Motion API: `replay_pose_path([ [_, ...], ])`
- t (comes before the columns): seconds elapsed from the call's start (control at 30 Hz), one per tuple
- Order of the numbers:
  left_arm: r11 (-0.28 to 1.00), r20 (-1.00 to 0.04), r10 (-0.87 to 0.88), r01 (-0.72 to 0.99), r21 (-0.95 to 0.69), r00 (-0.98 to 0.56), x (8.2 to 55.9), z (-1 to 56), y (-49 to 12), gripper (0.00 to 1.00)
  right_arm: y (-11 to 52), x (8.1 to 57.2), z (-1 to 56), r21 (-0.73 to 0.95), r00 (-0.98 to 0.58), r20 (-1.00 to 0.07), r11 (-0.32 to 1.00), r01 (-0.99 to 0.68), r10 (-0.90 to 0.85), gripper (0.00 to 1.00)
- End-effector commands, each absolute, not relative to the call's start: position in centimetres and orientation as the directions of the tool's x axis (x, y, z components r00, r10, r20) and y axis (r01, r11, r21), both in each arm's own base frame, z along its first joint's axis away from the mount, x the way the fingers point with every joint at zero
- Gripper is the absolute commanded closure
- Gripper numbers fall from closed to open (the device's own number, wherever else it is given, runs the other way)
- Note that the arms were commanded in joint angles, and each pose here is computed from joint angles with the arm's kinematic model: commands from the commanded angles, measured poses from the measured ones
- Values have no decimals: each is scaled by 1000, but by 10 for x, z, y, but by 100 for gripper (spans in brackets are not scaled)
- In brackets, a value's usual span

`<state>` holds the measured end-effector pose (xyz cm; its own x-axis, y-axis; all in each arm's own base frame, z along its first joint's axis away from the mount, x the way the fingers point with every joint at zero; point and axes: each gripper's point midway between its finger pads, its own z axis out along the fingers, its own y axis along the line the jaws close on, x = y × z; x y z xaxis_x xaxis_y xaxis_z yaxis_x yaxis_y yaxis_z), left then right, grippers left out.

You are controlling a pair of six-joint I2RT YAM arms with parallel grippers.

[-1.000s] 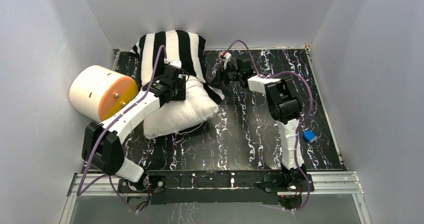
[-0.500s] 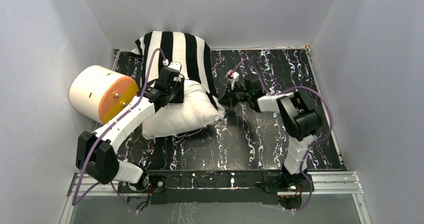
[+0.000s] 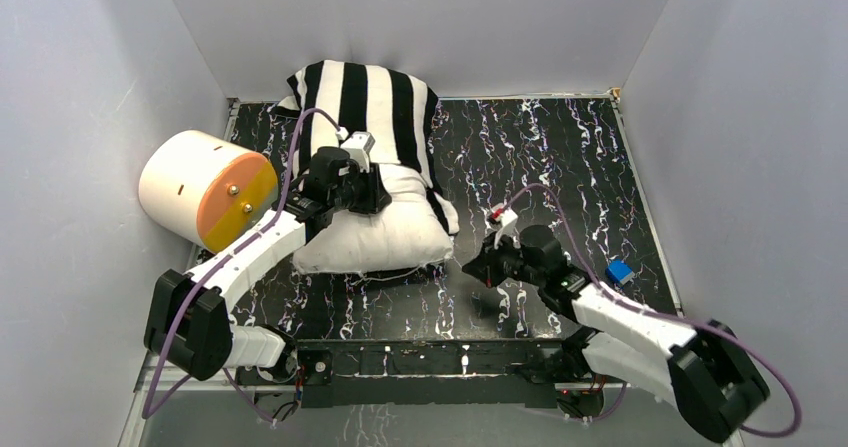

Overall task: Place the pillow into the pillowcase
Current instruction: Stuff the pillow into the pillowcase.

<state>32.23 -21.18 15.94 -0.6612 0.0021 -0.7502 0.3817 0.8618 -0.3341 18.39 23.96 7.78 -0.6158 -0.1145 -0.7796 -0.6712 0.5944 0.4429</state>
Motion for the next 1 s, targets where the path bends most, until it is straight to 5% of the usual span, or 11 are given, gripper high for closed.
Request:
replay_pose_path([
  [0.0, 746, -727, 2, 486, -456, -686, 293, 171, -238, 72, 221, 202, 93, 395, -563, -826, 709, -584, -4, 99],
  [0.1, 828, -715, -6, 398, -396, -699, 296, 162, -217, 72, 224, 237, 118, 311, -485, -875, 762, -567, -3, 65],
  [0.2, 901, -701, 3, 307, -308, -713, 299, 153, -193, 69, 232, 280, 138, 211, -429, -902, 811, -546, -55, 44],
  [0.4, 990, -688, 22, 112, -87, -726, 304, 143, -138, 69, 261, 334, 134, 231, -425, -898, 697, -679, -116, 39],
  [0.63, 987, -680, 18, 121, -105, -733, 304, 147, -142, 69, 301, 355, 103, 265, -396, -895, 472, -841, -203, 24],
  [0.8, 982, -691, 7, 135, -131, -722, 307, 153, -148, 69, 319, 376, 73, 332, -458, -864, 451, -829, -207, 31],
  [0.93, 972, -712, 22, 181, -148, -702, 306, 162, -153, 70, 316, 371, 68, 377, -515, -834, 480, -792, -195, 97],
  [0.97, 965, -722, 26, 205, -161, -692, 306, 166, -157, 70, 311, 364, 67, 391, -537, -820, 492, -778, -197, 100],
])
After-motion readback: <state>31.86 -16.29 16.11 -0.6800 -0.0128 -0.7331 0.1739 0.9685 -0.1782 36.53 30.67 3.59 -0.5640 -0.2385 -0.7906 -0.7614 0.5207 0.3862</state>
